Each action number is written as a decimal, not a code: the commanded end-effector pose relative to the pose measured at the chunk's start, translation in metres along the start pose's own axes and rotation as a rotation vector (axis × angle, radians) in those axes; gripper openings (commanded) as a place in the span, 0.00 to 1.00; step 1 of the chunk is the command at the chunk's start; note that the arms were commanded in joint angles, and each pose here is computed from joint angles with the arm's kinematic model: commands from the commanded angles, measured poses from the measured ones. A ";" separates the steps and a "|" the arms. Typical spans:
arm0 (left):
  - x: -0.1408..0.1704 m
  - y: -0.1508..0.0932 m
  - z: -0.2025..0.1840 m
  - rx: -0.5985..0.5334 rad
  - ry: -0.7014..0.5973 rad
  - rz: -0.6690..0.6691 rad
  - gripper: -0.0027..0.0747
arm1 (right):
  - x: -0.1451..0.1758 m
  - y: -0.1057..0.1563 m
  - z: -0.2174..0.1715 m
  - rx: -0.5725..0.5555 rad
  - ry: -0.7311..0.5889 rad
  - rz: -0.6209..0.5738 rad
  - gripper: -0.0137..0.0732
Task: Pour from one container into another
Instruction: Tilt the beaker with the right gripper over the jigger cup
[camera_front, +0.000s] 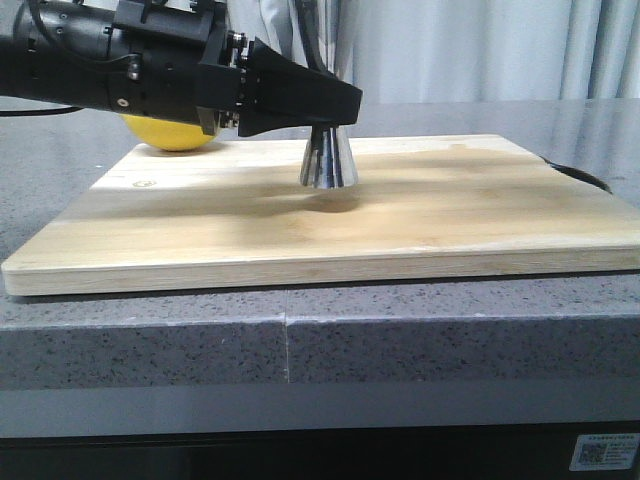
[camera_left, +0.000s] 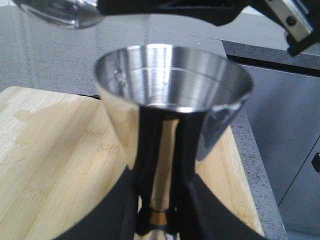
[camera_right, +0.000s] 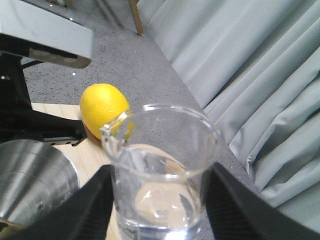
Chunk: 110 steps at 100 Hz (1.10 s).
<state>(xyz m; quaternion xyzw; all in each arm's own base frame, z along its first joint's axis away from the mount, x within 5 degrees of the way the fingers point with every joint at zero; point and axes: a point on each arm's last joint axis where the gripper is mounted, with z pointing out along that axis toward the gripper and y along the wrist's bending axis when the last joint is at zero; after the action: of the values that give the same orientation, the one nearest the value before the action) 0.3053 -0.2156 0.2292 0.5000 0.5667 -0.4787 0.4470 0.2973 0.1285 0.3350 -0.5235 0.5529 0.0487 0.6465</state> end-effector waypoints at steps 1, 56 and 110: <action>-0.037 -0.014 -0.003 0.071 -0.145 0.052 0.01 | -0.023 -0.012 -0.011 0.050 -0.073 -0.019 0.51; -0.037 -0.014 -0.003 0.071 -0.145 0.052 0.01 | -0.030 -0.017 -0.013 0.043 -0.063 -0.105 0.51; -0.037 -0.014 -0.003 0.071 -0.145 0.052 0.01 | -0.037 -0.022 -0.014 0.034 -0.054 -0.199 0.51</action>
<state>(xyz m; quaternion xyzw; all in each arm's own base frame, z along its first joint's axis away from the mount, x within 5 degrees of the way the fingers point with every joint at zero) 0.3053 -0.2156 0.2292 0.5000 0.5667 -0.4787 0.4470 0.2966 0.1292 0.3521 -0.5781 0.5060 -0.0029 0.6402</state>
